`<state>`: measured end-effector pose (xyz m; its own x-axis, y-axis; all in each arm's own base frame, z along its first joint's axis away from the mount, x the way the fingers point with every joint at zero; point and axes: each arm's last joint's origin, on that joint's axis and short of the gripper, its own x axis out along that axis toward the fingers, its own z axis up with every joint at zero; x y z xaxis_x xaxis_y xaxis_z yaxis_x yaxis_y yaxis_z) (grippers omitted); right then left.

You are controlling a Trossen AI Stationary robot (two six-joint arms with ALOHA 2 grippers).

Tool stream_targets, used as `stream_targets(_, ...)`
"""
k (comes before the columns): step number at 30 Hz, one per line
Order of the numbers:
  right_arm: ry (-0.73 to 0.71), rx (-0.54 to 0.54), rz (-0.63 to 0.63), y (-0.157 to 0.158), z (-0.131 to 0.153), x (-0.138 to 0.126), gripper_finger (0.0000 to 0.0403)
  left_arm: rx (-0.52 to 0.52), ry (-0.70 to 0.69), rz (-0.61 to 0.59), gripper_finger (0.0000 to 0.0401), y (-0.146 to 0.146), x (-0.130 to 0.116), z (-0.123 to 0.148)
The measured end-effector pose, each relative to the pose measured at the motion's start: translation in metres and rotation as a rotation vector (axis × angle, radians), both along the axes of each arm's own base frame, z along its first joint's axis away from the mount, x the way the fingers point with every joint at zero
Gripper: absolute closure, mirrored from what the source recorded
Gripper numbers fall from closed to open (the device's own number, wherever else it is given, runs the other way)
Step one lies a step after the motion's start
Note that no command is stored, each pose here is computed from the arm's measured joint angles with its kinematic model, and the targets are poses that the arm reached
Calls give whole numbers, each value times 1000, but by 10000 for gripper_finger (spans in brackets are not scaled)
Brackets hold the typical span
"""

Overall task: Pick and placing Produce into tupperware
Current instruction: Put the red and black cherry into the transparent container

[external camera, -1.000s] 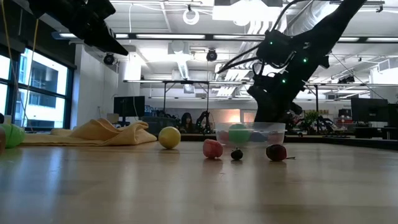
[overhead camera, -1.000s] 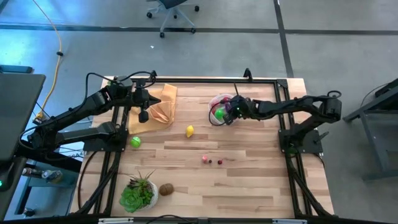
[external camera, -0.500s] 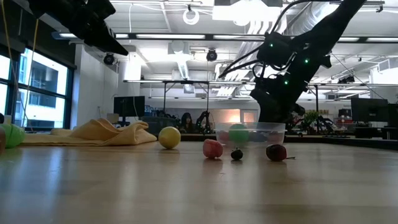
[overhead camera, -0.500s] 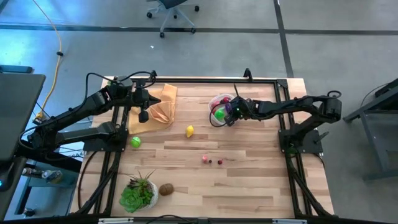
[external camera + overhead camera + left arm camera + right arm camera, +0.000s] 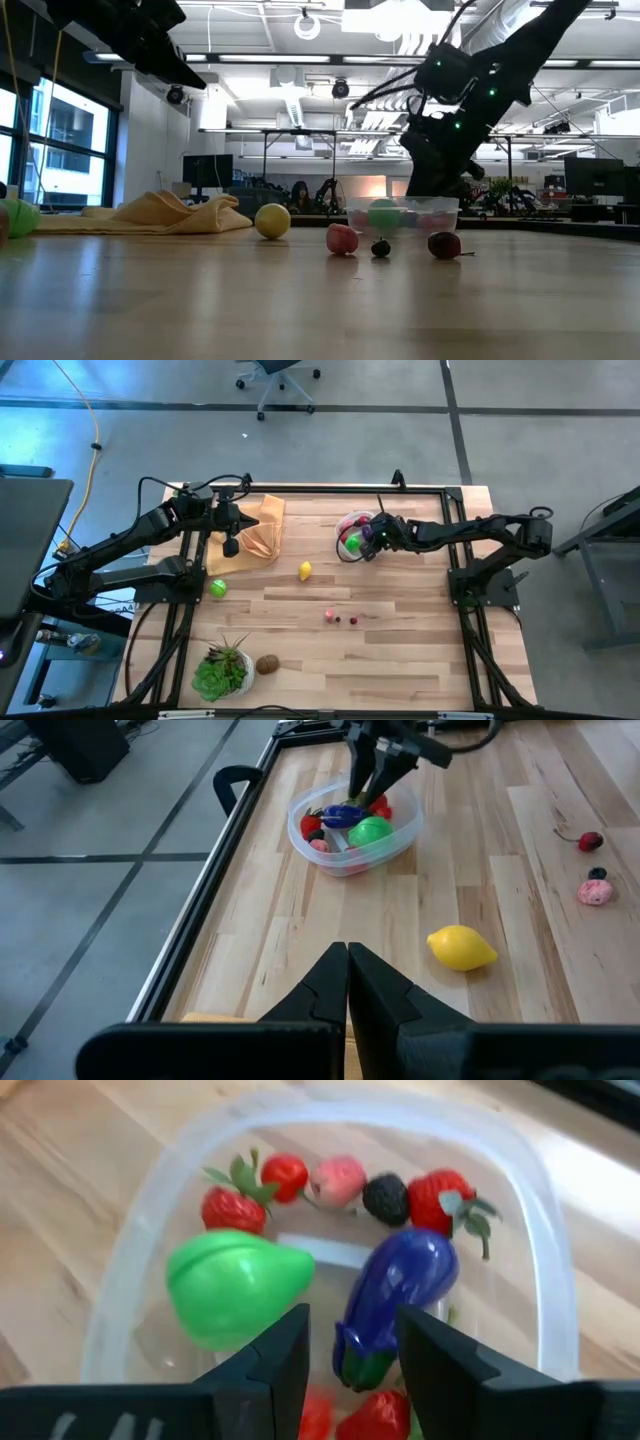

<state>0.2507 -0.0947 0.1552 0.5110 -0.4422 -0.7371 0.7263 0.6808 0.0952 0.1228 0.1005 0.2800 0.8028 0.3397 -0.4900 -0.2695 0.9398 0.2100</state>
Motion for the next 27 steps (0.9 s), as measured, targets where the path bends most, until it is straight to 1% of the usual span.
stream_targets(4,-37,-12,4,1,10,-3,262,0,0,0,398,0,0,0)
stream_targets(6,-64,-9,26,3,18,-5,262,0,0,0,398,0,0,0)
stream_targets(9,-123,-17,124,12,34,-7,262,0,0,0,398,0,0,0)
stream_targets(12,-199,-32,252,32,53,-9,262,1,-1,0,398,0,0,0)
stream_targets(15,-241,-83,375,61,69,-12,263,0,0,1,398,0,0,0)
stream_targets(18,-272,-144,483,95,76,-15,263,0,0,1,398,0,0,0)
stream_targets(20,-286,-181,529,118,69,-18,263,0,0,0,398,0,0,0)
stream_targets(22,-289,-198,543,138,57,-23,263,1,0,0,398,0,0,0)
stream_targets(24,-287,-188,546,152,41,-28,263,0,0,0,398,0,0,0)
stream_targets(27,-290,-183,588,168,18,-30,263,0,0,0,398,0,0,0)
